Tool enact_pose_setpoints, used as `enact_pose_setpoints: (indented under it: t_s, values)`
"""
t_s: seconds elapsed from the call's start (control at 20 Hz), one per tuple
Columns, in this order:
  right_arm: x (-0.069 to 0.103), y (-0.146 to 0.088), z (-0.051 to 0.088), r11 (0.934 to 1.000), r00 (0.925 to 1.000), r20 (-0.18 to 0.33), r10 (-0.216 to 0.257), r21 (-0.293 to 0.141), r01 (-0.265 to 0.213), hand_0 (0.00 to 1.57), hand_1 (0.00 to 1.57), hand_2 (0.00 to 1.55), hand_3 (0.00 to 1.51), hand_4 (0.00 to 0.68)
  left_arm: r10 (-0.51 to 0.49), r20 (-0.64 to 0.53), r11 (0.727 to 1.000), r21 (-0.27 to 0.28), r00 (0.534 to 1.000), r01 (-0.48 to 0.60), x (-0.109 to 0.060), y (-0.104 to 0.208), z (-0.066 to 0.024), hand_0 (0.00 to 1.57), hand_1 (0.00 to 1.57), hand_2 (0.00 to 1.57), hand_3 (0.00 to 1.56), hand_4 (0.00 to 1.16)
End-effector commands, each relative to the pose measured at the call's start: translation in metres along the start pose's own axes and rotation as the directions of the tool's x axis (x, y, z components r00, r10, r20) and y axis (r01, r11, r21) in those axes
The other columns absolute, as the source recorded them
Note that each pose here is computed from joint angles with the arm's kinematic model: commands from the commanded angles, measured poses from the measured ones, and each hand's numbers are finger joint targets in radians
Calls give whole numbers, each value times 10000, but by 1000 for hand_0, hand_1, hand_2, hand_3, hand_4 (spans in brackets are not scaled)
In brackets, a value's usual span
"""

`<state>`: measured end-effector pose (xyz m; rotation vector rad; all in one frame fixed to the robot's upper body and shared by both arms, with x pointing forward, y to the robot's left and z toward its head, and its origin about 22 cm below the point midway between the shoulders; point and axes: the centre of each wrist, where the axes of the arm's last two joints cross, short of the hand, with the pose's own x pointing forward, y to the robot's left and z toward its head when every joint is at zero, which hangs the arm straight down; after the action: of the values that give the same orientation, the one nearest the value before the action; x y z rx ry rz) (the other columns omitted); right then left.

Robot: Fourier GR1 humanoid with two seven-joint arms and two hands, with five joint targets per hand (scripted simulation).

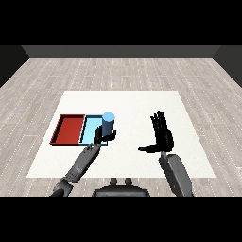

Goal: Pick the blue can and put it in the blue box

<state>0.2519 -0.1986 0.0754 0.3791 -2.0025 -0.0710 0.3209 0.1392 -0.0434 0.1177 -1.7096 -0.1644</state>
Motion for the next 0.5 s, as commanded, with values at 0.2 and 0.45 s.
enact_pose_setpoints:
  t_s: [0.2, 0.45]
  values:
    - [102, -376, 74, 9941, 9985, 102, 545, -944, -533, 0, 0, 0, 0, 0, -755, -1488, 9855, 1397, 9860, 966, -164, 855, -210, 1571, 1571, 1571, 1494, 1129]
    - [-28, -328, 205, 9894, 9971, 71, 755, -1250, -740, 0, 0, 0, 0, 0, -1059, -2867, 9660, 1975, 9522, 1669, -281, 1320, -302, 1571, 1571, 1571, 1502, 1090]
